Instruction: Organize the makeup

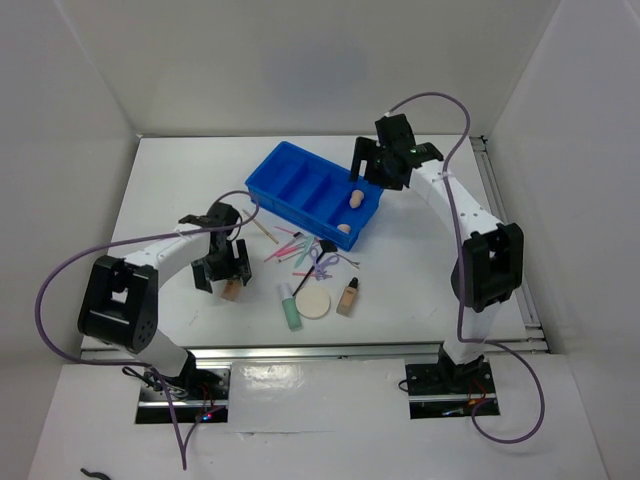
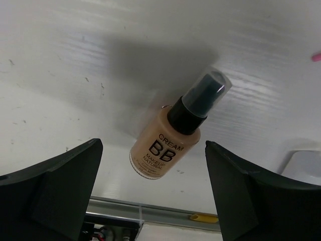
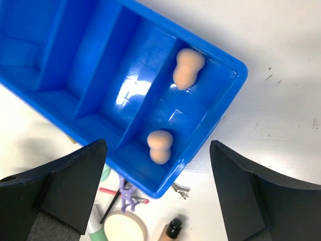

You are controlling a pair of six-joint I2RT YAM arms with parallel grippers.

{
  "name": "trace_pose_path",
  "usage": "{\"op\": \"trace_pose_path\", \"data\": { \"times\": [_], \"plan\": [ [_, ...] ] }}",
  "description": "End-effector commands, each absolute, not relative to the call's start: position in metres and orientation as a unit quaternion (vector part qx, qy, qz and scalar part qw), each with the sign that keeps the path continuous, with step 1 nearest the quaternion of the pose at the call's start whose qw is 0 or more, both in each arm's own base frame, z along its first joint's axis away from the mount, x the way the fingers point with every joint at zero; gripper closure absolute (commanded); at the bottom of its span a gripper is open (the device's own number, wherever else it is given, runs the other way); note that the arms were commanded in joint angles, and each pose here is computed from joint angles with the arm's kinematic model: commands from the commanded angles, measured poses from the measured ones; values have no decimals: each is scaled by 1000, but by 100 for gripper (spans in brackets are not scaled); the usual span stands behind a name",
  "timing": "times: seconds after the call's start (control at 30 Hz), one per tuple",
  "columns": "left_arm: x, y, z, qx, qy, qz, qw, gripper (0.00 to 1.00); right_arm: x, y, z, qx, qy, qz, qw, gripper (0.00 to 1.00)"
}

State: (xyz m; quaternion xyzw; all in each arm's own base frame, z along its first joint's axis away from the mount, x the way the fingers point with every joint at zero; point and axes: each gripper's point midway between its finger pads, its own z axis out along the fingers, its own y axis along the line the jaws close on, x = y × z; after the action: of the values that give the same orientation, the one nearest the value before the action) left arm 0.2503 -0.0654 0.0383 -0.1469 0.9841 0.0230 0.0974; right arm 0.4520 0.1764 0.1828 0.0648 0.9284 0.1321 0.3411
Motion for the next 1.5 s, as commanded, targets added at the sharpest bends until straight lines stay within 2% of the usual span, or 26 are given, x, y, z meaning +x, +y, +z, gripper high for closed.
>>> {"op": "trace_pose_path", "data": {
  "times": [0.0,0.07,0.2,0.27,0.47,0.6,0.63,0.7,0.73,0.8,0.93,1.1,1.27,1.3,1.47],
  "plan": [
    [236,-75,30,-164,983,-3,86,1,447,168,222,65,913,137,380,9],
    [234,-77,26,-169,982,-10,89,2,445,168,229,65,910,139,386,9],
    [249,-81,26,-169,979,-20,111,10,438,165,227,60,912,135,382,9],
    [253,-80,21,-170,979,-14,108,18,436,162,227,62,912,132,383,9],
    [259,-79,15,-166,980,-8,108,32,428,157,222,60,916,122,376,9],
    [260,-82,15,-165,980,-13,106,52,424,156,217,60,919,120,371,9],
    [260,-85,17,-160,981,-14,105,61,424,156,217,60,919,120,371,10],
    [261,-85,19,-155,982,-13,105,73,423,156,213,60,921,118,367,10],
    [263,-85,25,-155,982,-15,109,88,423,156,213,60,921,118,367,10],
    [268,-84,36,-148,982,-6,119,100,421,155,212,60,922,116,363,10],
    [296,-89,94,-122,974,-28,188,100,419,154,218,60,921,118,366,10],
    [359,-147,202,-9,919,-184,349,100,416,153,228,60,918,121,374,10],
    [410,-195,233,75,904,-211,365,100,410,138,236,73,916,116,377,10],
    [432,-211,238,83,900,-219,367,100,405,138,241,71,914,122,381,10],
    [483,-259,223,119,899,-234,351,100,392,118,256,102,903,134,395,10]
  ]
}}
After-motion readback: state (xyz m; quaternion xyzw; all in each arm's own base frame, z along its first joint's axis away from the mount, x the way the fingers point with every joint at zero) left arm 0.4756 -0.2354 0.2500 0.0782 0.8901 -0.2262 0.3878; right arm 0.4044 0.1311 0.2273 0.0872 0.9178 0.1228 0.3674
